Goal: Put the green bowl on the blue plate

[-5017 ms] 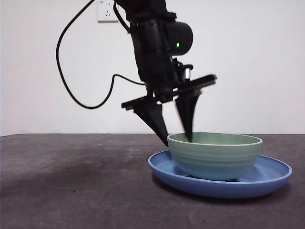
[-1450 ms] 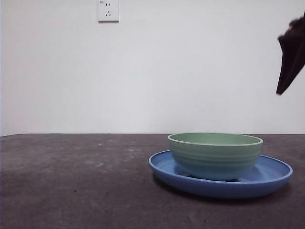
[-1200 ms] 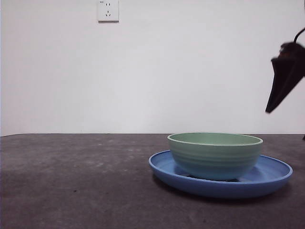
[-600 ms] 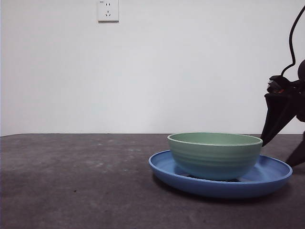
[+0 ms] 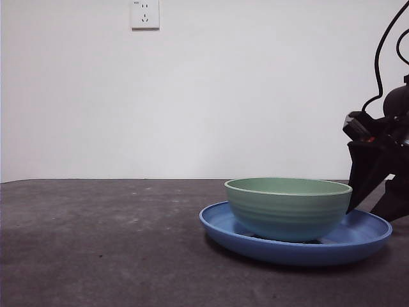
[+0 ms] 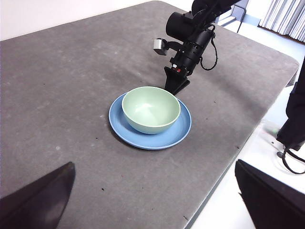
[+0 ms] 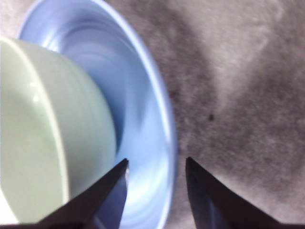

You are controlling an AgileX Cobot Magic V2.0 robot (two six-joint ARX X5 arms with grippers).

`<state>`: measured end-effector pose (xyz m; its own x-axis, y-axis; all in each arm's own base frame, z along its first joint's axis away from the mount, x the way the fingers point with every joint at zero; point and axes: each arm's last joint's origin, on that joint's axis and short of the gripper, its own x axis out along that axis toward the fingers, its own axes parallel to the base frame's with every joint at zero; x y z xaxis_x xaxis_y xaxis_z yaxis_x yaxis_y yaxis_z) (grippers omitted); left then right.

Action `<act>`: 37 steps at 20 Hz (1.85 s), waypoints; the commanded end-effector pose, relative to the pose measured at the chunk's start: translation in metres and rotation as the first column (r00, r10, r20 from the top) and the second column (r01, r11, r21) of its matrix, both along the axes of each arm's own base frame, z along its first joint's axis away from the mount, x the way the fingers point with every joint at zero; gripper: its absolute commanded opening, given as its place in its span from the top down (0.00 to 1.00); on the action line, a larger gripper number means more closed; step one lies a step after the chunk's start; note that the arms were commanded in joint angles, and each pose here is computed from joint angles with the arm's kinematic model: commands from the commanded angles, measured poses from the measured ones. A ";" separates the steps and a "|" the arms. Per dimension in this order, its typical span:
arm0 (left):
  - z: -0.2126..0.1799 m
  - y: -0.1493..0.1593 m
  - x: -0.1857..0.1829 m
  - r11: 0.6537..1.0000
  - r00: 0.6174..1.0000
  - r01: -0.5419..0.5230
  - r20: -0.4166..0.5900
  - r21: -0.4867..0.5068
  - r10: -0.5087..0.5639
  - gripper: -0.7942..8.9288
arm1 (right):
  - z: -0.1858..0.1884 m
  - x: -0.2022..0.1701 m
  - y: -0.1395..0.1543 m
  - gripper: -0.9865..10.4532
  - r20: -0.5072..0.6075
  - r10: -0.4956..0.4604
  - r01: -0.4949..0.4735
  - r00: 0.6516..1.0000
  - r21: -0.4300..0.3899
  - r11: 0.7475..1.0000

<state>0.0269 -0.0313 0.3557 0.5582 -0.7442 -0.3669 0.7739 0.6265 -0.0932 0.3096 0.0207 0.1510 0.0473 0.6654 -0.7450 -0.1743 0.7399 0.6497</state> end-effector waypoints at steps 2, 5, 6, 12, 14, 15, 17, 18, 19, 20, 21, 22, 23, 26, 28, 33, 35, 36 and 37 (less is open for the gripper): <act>0.003 0.000 -0.001 1.000 1.000 0.010 0.024 -0.002 -0.010 0.30 | -0.008 0.006 0.000 0.80 -0.012 0.000 0.000 1.000 -0.037 0.999; 0.003 0.000 -0.001 1.000 1.000 0.010 0.024 -0.002 -0.010 0.30 | -0.011 0.006 0.001 0.86 -0.027 0.000 -0.001 1.000 -0.047 0.999; 0.003 0.000 -0.001 1.000 1.000 0.010 0.024 -0.002 -0.010 0.30 | -0.012 0.006 0.001 0.90 -0.027 0.000 -0.002 1.000 -0.047 0.999; 0.003 0.000 -0.001 1.000 1.000 0.010 0.024 -0.002 -0.010 0.30 | -0.011 0.007 0.002 0.91 -0.035 -0.016 0.014 0.999 -0.045 0.999; 0.003 0.000 -0.001 1.000 1.000 0.010 0.024 -0.002 -0.010 0.30 | -0.008 0.009 0.002 0.91 -0.047 -0.037 0.035 0.998 -0.044 0.998; 0.003 0.000 -0.001 1.000 1.000 0.010 0.024 -0.002 -0.010 0.30 | -0.005 0.011 0.002 0.91 -0.055 -0.048 0.046 0.997 -0.042 0.998; 0.003 0.000 -0.001 1.000 1.000 0.010 0.024 -0.002 -0.010 0.30 | 0.004 0.015 0.004 0.91 -0.064 -0.057 0.054 0.996 -0.043 0.998; 0.003 0.000 -0.001 1.000 1.000 0.010 0.024 -0.002 -0.010 0.30 | 0.009 0.018 0.006 0.91 -0.067 -0.057 0.054 0.996 -0.045 0.998; 0.003 0.000 -0.001 1.000 1.000 0.010 0.024 -0.002 -0.010 0.30 | 0.015 0.021 0.010 0.91 -0.067 -0.053 0.050 0.996 -0.046 0.998; 0.003 0.000 -0.001 1.000 1.000 0.010 0.024 -0.002 -0.010 0.30 | 0.021 0.023 0.015 0.91 -0.067 -0.046 0.043 0.997 -0.046 0.998; 0.003 0.000 -0.001 1.000 1.000 0.010 0.024 -0.002 -0.010 0.30 | 0.026 0.026 0.021 0.91 -0.062 -0.038 0.035 0.997 -0.051 0.998; 0.003 0.000 -0.001 1.000 1.000 0.010 0.024 -0.002 -0.010 0.30 | 0.031 0.028 0.029 0.91 -0.058 -0.033 0.030 0.998 -0.061 0.998; 0.003 0.000 -0.001 1.000 1.000 0.010 0.024 -0.002 -0.010 0.30 | 0.035 0.030 0.038 0.91 -0.052 -0.025 0.021 0.998 -0.070 0.997; 0.003 0.000 -0.001 1.000 1.000 0.010 0.024 -0.002 -0.010 0.30 | 0.040 0.031 0.066 0.91 -0.032 -0.001 0.000 0.999 -0.060 0.998; 0.003 0.000 -0.001 1.000 1.000 0.010 0.024 -0.002 -0.010 0.30 | 0.041 0.030 0.084 0.91 -0.020 0.012 -0.013 1.000 -0.052 0.999; 0.003 0.000 -0.001 1.000 1.000 0.010 0.024 -0.002 -0.010 0.30 | 0.035 0.023 0.118 0.91 -0.014 0.058 -0.059 0.998 -0.090 0.994; 0.003 0.000 -0.001 1.000 1.000 0.010 0.024 -0.002 -0.010 0.30 | 0.025 0.024 0.126 0.91 -0.028 0.071 -0.073 0.997 -0.092 0.993; 0.003 0.000 -0.001 1.000 1.000 0.010 0.024 -0.002 -0.010 0.30 | 0.020 0.026 0.127 0.91 -0.042 0.069 -0.072 0.997 -0.090 0.993; 0.003 0.000 -0.001 1.000 1.000 0.010 0.024 -0.002 -0.010 0.30 | 0.014 0.027 0.128 0.91 -0.059 0.067 -0.072 0.996 -0.093 0.993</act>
<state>0.0269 -0.0314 0.3556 0.5578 -0.7443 -0.3672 0.7740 0.6262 -0.0934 0.3319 0.1461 0.1668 -0.0372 0.5827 -0.8119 -0.2065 0.7904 0.5767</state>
